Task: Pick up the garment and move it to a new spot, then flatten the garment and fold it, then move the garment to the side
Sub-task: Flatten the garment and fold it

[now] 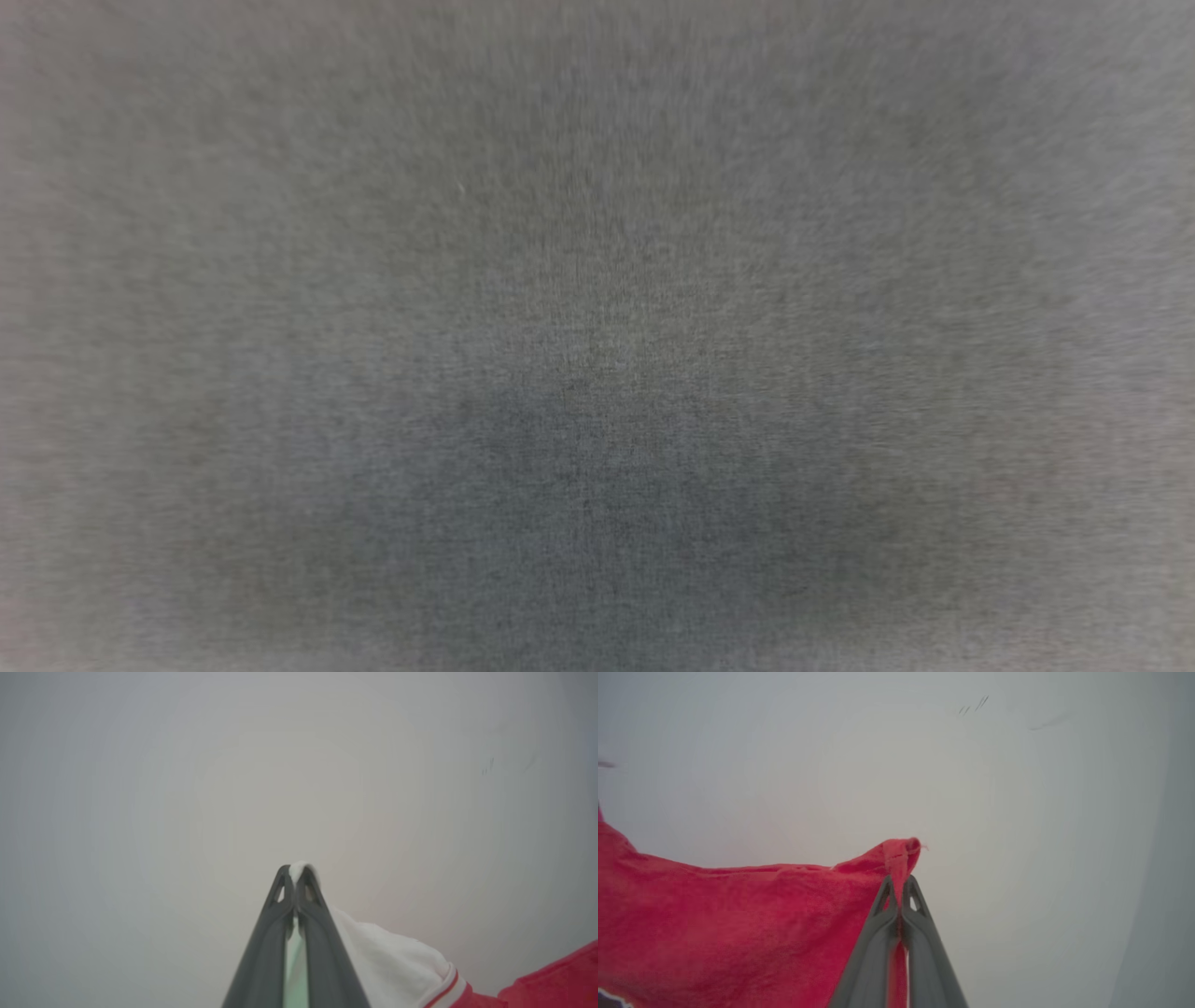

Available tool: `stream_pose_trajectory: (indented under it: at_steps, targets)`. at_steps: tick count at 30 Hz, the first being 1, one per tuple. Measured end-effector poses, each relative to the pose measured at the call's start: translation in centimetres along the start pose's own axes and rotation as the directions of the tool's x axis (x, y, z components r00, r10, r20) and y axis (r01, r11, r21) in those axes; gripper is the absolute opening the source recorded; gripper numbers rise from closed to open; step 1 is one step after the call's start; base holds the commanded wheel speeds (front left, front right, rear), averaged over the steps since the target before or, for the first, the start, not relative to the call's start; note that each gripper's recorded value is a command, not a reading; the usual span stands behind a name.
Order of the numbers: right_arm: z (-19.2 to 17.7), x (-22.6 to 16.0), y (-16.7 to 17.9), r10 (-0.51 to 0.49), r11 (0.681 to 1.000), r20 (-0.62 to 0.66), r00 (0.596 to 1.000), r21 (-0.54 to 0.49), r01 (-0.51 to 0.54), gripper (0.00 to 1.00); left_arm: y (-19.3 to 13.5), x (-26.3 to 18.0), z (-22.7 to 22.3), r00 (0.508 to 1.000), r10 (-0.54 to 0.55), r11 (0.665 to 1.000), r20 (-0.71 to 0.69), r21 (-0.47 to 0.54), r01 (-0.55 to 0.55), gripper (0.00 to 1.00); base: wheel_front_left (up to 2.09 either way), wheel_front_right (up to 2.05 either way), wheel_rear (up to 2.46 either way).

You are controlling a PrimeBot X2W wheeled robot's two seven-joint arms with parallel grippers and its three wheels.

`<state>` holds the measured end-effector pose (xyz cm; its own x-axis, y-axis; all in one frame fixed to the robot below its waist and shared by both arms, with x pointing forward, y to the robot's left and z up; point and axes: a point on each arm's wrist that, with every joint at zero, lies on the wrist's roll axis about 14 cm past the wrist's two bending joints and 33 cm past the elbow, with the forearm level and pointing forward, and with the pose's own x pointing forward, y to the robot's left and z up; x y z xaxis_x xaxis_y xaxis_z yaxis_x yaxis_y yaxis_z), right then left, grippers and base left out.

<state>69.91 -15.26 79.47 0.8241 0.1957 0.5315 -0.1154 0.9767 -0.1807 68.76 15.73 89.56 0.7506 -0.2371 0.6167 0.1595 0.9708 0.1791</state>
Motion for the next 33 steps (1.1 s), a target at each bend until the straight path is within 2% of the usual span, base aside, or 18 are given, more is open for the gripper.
stream_pose_trajectory:
  at_steps: [3, 5, 9, 12, 16, 19, 24, 28, 33]
  targets:
    - [-1.8, 0.3, -0.2, -0.003, 0.999, 0.042, 0.999, -0.048, 0.005, 0.00, -0.3, 0.5, -2.9, 1.000, -0.004, 1.000, 0.011, -0.029, 0.005, 0.00, 0.00, 0.00, 0.00]
    - [-4.8, -0.1, -0.2, -0.009, 0.998, 0.025, 1.000, -0.065, 0.010, 0.00, -0.7, 0.5, -5.4, 1.000, -0.008, 0.998, 0.007, -0.058, 0.008, 0.00, 0.00, 0.00, 0.00]
    - [-12.2, -1.6, 0.9, -0.001, 0.996, -0.064, 0.998, -0.086, -0.004, 0.00, -1.6, -0.8, -12.9, 0.997, -0.022, 0.995, -0.077, -0.094, 0.015, 0.00, 0.00, 0.00, 0.00]
    - [-18.2, -3.3, 2.3, 0.003, 0.999, -0.154, 0.988, -0.048, -0.010, 0.00, -1.6, -2.6, -18.7, 0.989, -0.016, 0.993, -0.150, -0.120, -0.002, 0.00, 0.00, 0.00, 0.00]
    - [-25.6, -6.2, 4.7, 0.034, 0.999, -0.289, 0.957, -0.012, -0.039, 0.00, -1.7, -6.6, -26.6, 0.960, -0.010, 0.990, -0.281, -0.136, -0.030, 0.00, 0.00, 0.00, 0.00]
    - [-29.3, -7.9, 5.8, 0.049, 0.999, -0.367, 0.929, 0.018, -0.046, 0.00, -1.5, -9.2, -30.3, 0.935, -0.004, 0.990, -0.356, -0.133, -0.046, 0.00, 0.00, 0.00, 0.00]
    - [-30.5, -8.3, 7.4, 0.083, 0.996, -0.393, 0.916, 0.055, -0.066, 0.00, -0.9, -12.0, -32.4, 0.902, 0.003, 0.994, -0.433, -0.097, -0.050, 0.00, 0.00, 0.00, 0.00]
    - [-29.1, -7.7, 7.8, 0.110, 0.994, -0.385, 0.916, 0.059, -0.094, 0.00, -0.8, -13.9, -32.4, 0.875, -0.011, 0.997, -0.484, -0.070, -0.026, 0.00, 0.00, 0.00, 0.00]
    - [-28.6, -9.8, 9.4, 0.167, 0.985, -0.440, 0.882, 0.103, -0.136, 0.00, -2.9, -17.2, -32.1, 0.826, -0.087, 0.995, -0.557, -0.096, 0.040, 0.00, 0.00, 0.00, 0.00]
